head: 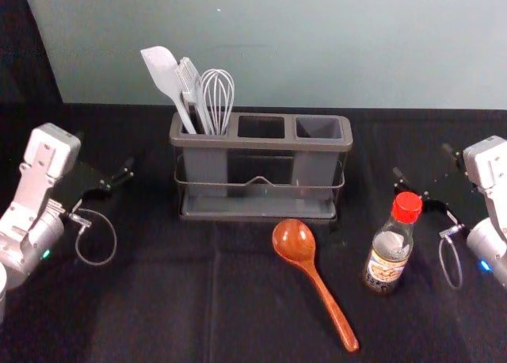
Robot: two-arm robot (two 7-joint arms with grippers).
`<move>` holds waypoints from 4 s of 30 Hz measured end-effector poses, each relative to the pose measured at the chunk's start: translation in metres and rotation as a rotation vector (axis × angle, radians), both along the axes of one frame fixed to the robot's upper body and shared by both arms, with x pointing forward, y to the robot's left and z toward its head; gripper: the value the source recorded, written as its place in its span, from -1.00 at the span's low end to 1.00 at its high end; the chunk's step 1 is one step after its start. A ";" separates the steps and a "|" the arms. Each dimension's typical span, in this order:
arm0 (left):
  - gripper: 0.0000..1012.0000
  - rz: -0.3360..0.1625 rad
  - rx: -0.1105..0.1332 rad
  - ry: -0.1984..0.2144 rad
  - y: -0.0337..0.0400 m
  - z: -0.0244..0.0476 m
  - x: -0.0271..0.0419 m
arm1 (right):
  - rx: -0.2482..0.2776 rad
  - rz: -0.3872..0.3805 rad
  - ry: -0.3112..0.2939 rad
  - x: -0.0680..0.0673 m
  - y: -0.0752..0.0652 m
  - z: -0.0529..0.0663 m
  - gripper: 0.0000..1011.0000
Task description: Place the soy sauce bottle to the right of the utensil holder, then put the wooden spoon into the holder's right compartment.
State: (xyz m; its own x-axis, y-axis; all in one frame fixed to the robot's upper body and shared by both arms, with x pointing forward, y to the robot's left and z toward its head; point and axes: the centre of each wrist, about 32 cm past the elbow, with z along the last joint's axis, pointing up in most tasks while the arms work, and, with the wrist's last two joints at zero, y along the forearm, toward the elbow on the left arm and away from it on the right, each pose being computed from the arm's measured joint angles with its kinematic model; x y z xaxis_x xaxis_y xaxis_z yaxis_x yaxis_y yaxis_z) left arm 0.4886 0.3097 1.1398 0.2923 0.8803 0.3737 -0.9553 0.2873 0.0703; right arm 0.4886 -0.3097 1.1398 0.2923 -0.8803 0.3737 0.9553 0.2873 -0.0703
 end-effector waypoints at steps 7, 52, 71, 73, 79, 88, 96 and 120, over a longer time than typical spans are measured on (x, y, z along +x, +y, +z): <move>0.99 0.000 0.000 0.000 0.0000 0.0000 0.0000 | 0.000 0.000 0.000 0.000 0.000 0.000 0.99; 0.99 0.000 0.000 0.000 0.0000 0.0000 0.0000 | 0.006 0.009 -0.023 -0.079 -0.020 0.017 0.99; 0.99 0.000 0.000 0.000 0.0000 0.0000 0.0000 | 0.151 0.167 0.042 -0.147 -0.033 0.040 0.99; 0.99 0.000 0.000 0.000 0.0000 0.0000 0.0000 | 0.161 0.173 0.041 -0.147 -0.032 0.039 0.99; 0.99 0.000 0.000 0.000 0.0000 0.0000 0.0000 | 0.254 0.221 0.047 -0.139 -0.019 0.032 0.99; 0.99 0.000 0.000 0.000 0.0000 0.0000 0.0000 | 0.317 0.255 0.034 -0.120 -0.007 0.025 0.99; 0.99 0.000 0.000 0.000 0.0000 0.0000 0.0000 | 0.338 0.277 0.044 -0.101 0.004 0.020 0.99; 0.99 0.000 0.000 0.000 0.0000 0.0000 0.0000 | 0.316 0.293 0.038 -0.094 0.009 0.022 0.76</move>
State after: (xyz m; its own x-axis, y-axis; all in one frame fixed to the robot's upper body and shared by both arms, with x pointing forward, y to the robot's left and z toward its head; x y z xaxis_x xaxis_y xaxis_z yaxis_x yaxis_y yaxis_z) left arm 0.4886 0.3097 1.1398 0.2923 0.8803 0.3737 -0.9553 0.2873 0.0702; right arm 0.3950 -0.3006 1.1622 0.5556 -0.8273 0.0831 0.8283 0.5594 0.0310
